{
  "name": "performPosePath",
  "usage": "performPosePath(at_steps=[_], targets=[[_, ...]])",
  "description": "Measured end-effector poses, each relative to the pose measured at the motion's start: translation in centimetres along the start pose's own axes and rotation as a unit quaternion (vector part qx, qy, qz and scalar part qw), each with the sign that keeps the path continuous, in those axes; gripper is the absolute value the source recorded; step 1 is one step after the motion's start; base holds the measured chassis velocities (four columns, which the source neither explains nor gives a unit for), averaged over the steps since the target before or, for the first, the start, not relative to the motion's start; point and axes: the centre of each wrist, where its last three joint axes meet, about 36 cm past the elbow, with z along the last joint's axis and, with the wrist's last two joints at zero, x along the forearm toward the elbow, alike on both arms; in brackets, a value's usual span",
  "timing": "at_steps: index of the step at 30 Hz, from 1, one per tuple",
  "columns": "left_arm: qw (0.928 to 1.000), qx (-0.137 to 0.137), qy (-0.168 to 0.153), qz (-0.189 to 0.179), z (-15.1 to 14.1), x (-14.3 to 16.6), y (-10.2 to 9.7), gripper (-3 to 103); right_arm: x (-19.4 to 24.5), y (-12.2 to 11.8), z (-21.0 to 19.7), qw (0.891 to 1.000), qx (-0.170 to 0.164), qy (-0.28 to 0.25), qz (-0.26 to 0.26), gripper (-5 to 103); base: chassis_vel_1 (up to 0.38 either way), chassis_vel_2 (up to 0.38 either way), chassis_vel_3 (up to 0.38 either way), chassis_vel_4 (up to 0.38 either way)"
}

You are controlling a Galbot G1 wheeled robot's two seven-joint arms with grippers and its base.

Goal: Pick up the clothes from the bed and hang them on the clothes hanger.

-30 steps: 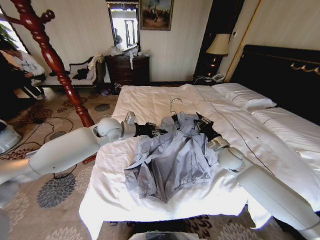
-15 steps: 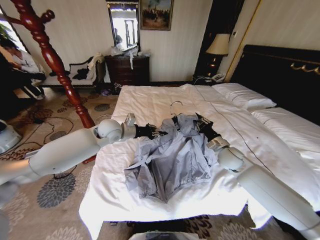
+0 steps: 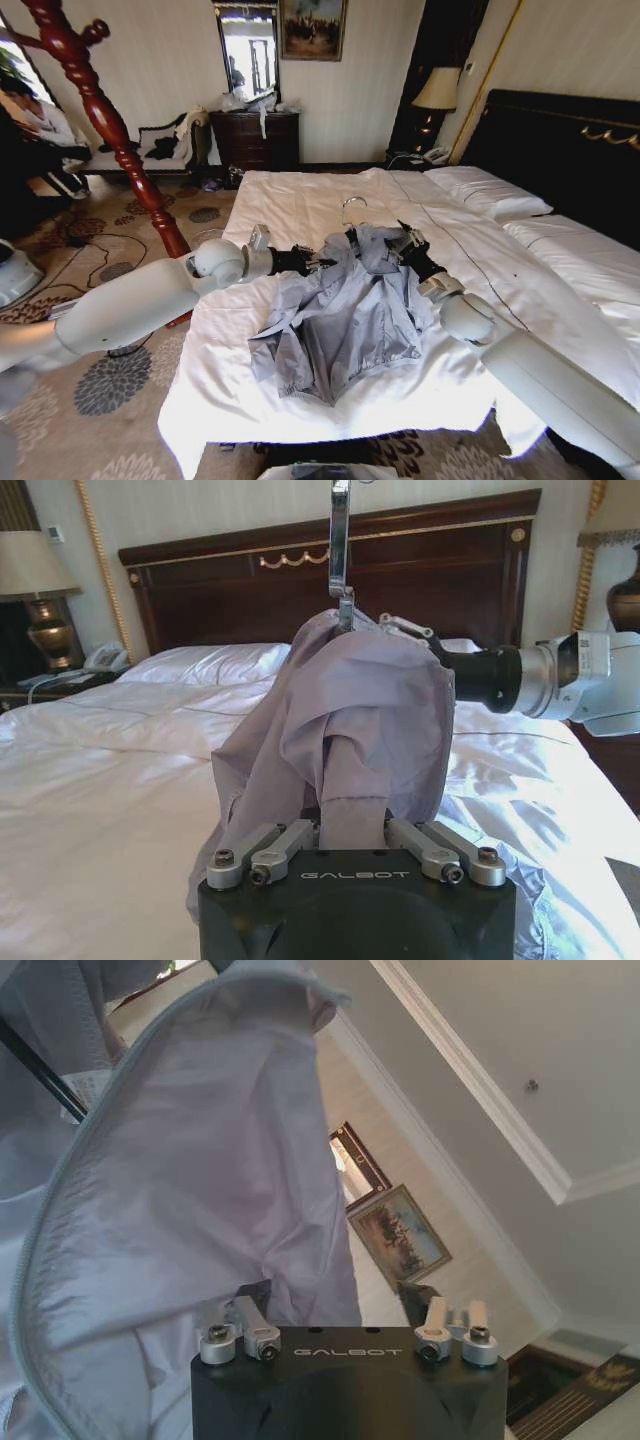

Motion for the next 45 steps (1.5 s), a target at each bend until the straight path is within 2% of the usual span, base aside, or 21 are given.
performPosePath(at_steps=[2,5,7,9,10,12,13,14,18,19,23,24,28,29,34,40,45], targets=[[0.9999,0.006,-0.006,-0.013,0.0,0.7,0.0,17,0.3,-0.1,-0.3,1.0,-0.027,0.005,-0.004,84,0.0,0.0,0.0,0.0],[0.9995,0.014,-0.009,-0.025,0.2,1.0,0.0,17,0.6,-0.2,-0.6,0.999,-0.047,0.007,-0.004,89,0.0,0.0,0.0,0.0],[0.9981,0.03,-0.016,-0.051,0.8,1.8,-0.3,17,1.0,0.1,-1.0,0.996,-0.088,0.019,-0.003,97,0.0,0.0,0.0,0.0],[0.9976,0.034,-0.018,-0.058,1.0,2.2,-0.4,17,1.0,0.2,-1.0,0.995,-0.101,0.024,-0.003,99,0.0,0.0,0.0,0.0],[0.9971,0.037,-0.018,-0.064,1.3,2.6,-0.5,17,1.2,0.3,-1.1,0.993,-0.118,0.031,-0.003,99,0.0,0.0,0.0,0.0],[0.9959,0.043,-0.018,-0.077,1.8,4.3,-1.1,17,1.4,0.9,-1.3,0.982,-0.182,0.052,-0.003,100,0.0,0.0,0.0,0.0],[0.9955,0.044,-0.016,-0.081,2.0,4.8,-1.2,17,1.5,1.1,-1.3,0.978,-0.202,0.059,-0.003,100,0.0,0.0,0.0,0.0],[0.9955,0.044,-0.016,-0.081,2.0,4.8,-1.2,17,1.5,1.1,-1.3,0.978,-0.202,0.059,-0.003,100,0.0,0.0,0.0,0.0],[0.9939,0.048,-0.009,-0.098,2.6,6.9,-1.4,17,3.0,1.5,-1.1,0.958,-0.275,0.082,0.016,100,0.0,0.0,0.0,0.0],[0.9939,0.048,-0.009,-0.098,2.6,6.9,-1.4,17,3.0,1.5,-1.1,0.958,-0.275,0.082,0.016,100,0.0,0.0,0.0,0.0],[0.9928,0.052,-0.009,-0.107,3.0,7.9,-1.8,17,6.1,2.5,-0.4,0.939,-0.325,0.111,0.031,100,0.0,0.0,0.0,0.0],[0.9928,0.052,-0.009,-0.107,3.0,7.9,-1.8,17,6.1,2.5,-0.4,0.939,-0.325,0.111,0.031,100,0.0,0.0,0.0,0.0],[0.9922,0.053,-0.009,-0.112,3.1,8.7,-2.3,17,9.3,3.2,-0.2,0.925,-0.357,0.127,0.037,100,0.0,0.0,0.0,0.0],[0.9922,0.053,-0.009,-0.112,3.1,8.7,-2.3,17,9.3,3.2,-0.2,0.925,-0.357,0.127,0.037,100,0.0,0.0,0.0,0.0],[0.991,0.054,-0.012,-0.122,3.0,9.4,-2.9,17,12.0,3.0,0.0,0.911,-0.384,0.13,0.073,100,0.0,0.0,0.0,0.0],[0.9891,0.058,-0.021,-0.134,3.4,9.9,-3.5,17,14.2,2.5,1.0,0.914,-0.373,0.119,0.108,100,0.0,0.0,0.0,0.0],[0.9872,0.06,-0.024,-0.146,3.9,10.8,-4.3,17,17.7,4.7,1.5,0.917,-0.363,0.126,0.109,100,0.0,0.0,0.0,0.0]])
